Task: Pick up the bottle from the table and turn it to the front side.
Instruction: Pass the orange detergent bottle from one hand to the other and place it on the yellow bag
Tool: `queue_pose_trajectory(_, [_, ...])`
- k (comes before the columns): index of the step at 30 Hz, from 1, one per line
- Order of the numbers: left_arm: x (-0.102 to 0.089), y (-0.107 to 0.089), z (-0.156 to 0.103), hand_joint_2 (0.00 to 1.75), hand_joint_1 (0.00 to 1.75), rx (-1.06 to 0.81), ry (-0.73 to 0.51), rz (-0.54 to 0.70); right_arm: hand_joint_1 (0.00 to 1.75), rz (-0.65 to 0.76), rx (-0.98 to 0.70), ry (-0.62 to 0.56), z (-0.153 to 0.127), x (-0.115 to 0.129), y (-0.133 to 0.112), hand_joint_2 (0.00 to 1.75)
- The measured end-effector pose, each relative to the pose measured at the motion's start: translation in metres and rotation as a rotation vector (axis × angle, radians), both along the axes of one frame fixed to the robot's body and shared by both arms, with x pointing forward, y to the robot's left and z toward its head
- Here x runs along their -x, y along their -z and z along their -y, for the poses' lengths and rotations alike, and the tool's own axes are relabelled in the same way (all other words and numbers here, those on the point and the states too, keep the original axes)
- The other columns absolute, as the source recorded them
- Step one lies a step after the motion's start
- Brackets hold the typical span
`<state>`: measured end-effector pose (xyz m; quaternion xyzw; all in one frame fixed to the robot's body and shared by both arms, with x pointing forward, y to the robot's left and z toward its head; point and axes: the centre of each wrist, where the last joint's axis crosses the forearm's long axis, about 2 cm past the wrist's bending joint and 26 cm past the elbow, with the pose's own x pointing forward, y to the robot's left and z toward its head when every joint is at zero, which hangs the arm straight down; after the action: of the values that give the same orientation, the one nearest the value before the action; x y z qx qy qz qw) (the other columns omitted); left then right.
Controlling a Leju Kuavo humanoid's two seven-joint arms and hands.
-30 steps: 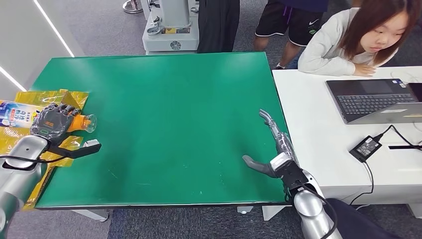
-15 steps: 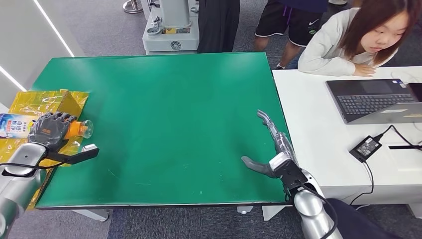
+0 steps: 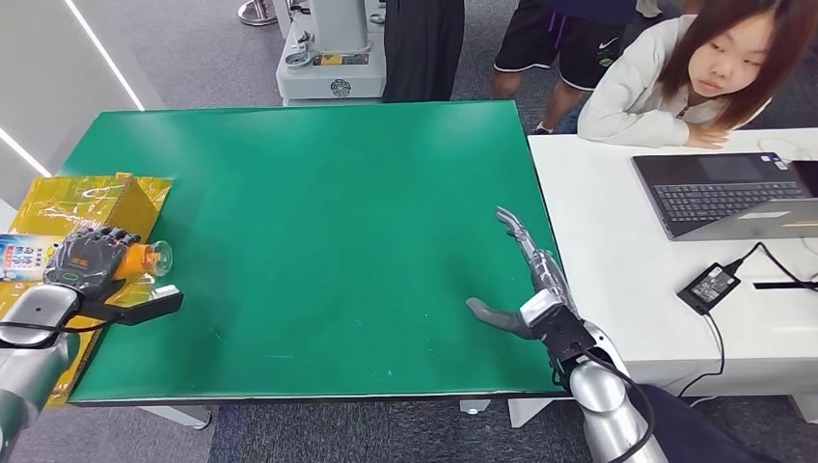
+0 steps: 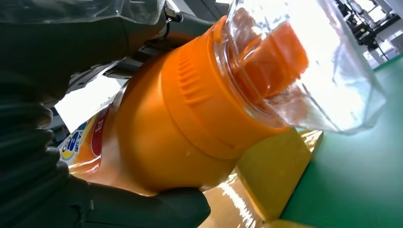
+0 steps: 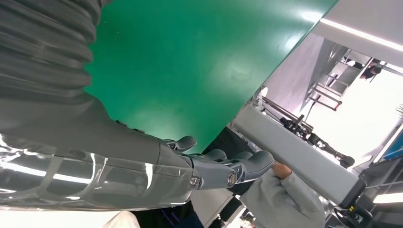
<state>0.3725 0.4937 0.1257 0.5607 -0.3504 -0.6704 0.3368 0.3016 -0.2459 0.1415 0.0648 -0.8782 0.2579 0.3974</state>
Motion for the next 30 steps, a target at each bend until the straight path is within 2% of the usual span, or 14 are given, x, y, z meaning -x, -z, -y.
queue_pose_trajectory(9, [0.011, 0.014, -0.003, 1.75, 1.75, 0.029, -0.032, -0.054, 0.0, 0.005, 0.019, -0.005, -0.003, -0.001, -0.006, 1.75])
queue_pose_trajectory(16, [0.03, 0.035, -0.006, 1.75, 1.73, 0.066, -0.071, -0.112, 0.0, 0.016, 0.033, -0.036, -0.01, -0.004, -0.011, 1.75])
queue_pose_trajectory(19, [0.038, 0.045, -0.004, 1.75, 1.38, 0.084, -0.084, -0.139, 0.0, 0.019, 0.038, -0.052, -0.015, -0.005, -0.012, 1.75])
queue_pose_trajectory(20, [0.04, 0.048, -0.003, 1.75, 0.96, 0.09, -0.088, -0.144, 0.0, 0.021, 0.04, -0.057, -0.016, -0.006, -0.012, 1.75])
queue_pose_trajectory(23, [0.041, 0.051, -0.001, 1.75, 0.0, 0.103, -0.097, -0.151, 0.0, 0.024, 0.045, -0.07, -0.02, -0.007, -0.014, 1.75])
queue_pose_trajectory(30, [0.046, 0.058, 0.006, 1.75, 0.0, 0.123, -0.085, -0.113, 0.0, 0.033, 0.063, -0.096, -0.027, -0.016, -0.019, 1.75])
